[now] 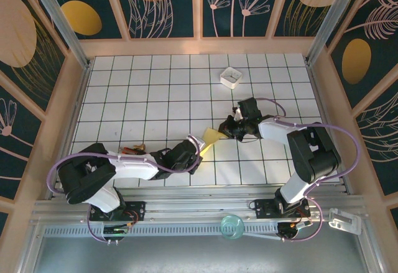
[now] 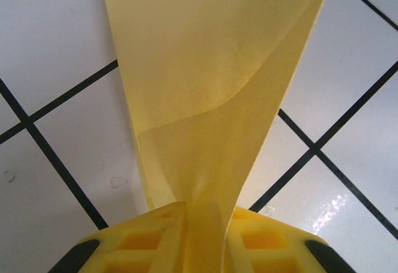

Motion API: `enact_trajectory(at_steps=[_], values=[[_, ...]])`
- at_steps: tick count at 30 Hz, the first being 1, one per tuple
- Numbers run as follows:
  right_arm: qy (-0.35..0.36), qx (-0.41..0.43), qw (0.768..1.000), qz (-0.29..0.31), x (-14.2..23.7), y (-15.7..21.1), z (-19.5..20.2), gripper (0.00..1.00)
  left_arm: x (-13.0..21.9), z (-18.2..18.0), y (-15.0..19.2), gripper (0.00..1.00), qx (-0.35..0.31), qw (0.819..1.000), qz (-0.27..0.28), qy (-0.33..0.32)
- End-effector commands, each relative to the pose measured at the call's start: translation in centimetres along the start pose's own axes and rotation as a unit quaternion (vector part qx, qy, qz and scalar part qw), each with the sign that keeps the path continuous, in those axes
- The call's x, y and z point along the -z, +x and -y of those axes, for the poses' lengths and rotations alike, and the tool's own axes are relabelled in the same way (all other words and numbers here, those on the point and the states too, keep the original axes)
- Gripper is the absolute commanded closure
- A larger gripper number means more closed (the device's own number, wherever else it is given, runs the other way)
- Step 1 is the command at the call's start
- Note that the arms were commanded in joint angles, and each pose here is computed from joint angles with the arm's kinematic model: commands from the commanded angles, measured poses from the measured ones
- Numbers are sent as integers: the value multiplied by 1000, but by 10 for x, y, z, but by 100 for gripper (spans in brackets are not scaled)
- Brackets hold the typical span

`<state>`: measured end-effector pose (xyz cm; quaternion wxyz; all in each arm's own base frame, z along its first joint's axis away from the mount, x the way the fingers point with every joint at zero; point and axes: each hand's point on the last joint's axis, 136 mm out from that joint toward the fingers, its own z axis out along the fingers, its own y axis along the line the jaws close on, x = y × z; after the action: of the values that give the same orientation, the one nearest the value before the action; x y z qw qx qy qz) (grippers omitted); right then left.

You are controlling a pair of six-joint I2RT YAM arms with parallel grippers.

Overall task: Fold a paper plane with a square sheet of paper (pick it up from the middle)
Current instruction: Perform the fifth fold on the wing at the bottom-center of the table.

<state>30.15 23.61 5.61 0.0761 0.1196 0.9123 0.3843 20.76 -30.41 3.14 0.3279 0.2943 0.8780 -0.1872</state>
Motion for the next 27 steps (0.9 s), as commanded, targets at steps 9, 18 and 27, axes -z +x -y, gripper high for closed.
enact_trajectory(at_steps=[9,18,27], values=[[3,1,1000,-9,-5,5,6,100,-5,13,15,86,-10,999,-26,41],[11,5,1000,-13,-6,6,11,100,-2,24,7,84,9,997,-16,69],[6,3,1000,-15,-5,9,9,100,-2,19,-12,70,8,999,7,46]])
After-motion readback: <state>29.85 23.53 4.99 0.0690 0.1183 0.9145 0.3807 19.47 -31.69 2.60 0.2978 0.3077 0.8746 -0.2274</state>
